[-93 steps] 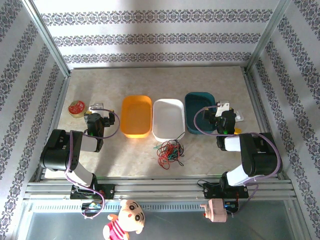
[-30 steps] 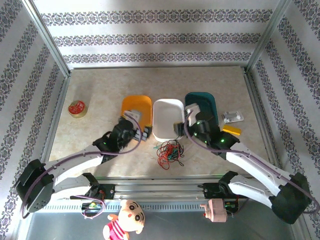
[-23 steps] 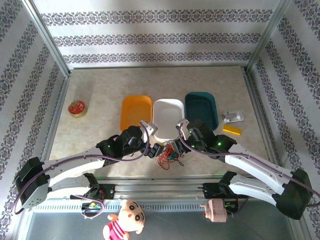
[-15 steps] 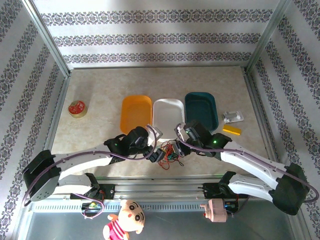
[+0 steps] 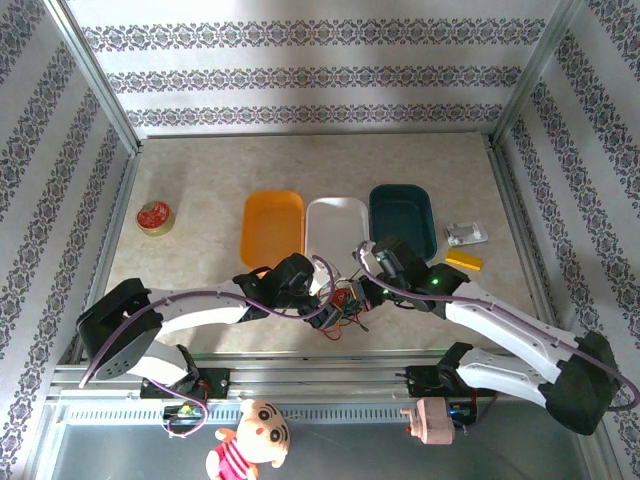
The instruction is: Untangle the cables
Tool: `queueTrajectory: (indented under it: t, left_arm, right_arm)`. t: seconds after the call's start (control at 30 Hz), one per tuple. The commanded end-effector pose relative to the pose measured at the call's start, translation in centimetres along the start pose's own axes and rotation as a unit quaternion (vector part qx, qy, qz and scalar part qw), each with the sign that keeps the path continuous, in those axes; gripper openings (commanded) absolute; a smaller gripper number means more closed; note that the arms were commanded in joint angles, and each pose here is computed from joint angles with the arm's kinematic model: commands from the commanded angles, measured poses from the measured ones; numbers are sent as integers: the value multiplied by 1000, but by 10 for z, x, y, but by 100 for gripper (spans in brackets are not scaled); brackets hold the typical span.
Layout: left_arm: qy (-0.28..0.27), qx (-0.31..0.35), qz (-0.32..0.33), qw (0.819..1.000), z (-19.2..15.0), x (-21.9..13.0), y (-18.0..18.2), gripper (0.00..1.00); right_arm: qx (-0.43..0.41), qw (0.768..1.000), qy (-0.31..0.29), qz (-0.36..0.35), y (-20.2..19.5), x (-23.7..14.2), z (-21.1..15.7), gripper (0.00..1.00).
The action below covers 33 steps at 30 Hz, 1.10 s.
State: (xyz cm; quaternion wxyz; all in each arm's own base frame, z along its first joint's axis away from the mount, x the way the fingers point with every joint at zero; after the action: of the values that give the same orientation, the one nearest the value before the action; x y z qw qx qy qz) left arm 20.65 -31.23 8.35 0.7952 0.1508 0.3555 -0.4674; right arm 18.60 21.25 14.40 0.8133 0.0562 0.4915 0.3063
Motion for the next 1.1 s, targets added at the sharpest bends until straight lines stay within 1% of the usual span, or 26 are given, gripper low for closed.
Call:
queueTrajectory:
  t: [0.0, 0.1, 0.23, 0.37, 0.5, 0.7, 0.93, 1.07]
  left_arm:
    - [-38, 17, -7, 999, 22, 4, -6, 99]
    - [-40, 12, -6, 999, 21, 11, -5, 99]
    - [-34, 9, 0, 999, 16, 19, -2, 99]
    - [-27, 5, 6, 1000, 9, 26, 2, 100]
    - [-19, 3, 7, 1000, 3, 33, 3, 100]
    - [-4, -1, 21, 1000, -7, 43, 8, 90]
    - [12, -7, 38, 999, -23, 53, 15, 70]
    - [21, -10, 41, 999, -31, 57, 17, 67]
  right_arm:
    - [-5, 998, -55, 2, 8, -27, 30, 0]
    - [-4, 996, -84, 12, 14, -41, 45, 0]
    - [-5, 992, -127, 6, 16, -60, 66, 0]
    - [-6, 981, -193, 1, 21, -88, 94, 0]
    - [-12, 965, -262, -20, 23, -121, 123, 0]
    - [1, 926, -372, -68, 15, -173, 154, 0]
    - [19, 883, -463, -81, 14, -226, 172, 0]
    - [24, 859, -503, -95, 12, -255, 176, 0]
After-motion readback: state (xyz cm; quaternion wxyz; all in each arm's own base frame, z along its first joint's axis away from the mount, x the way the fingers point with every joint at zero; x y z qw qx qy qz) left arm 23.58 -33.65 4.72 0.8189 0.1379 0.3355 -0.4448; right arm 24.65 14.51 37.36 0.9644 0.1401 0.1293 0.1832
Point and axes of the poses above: each hand's point on the last joint's axis, 136 mm out from that joint toward the fingers, its own x axis out along the fingers, its own y axis along the line the jaws close on, z = x × y, the point moved 1 cm from there along -x, back along the fingers, and after that the axes turned 7 degrees about x, right-handed, at the moved point
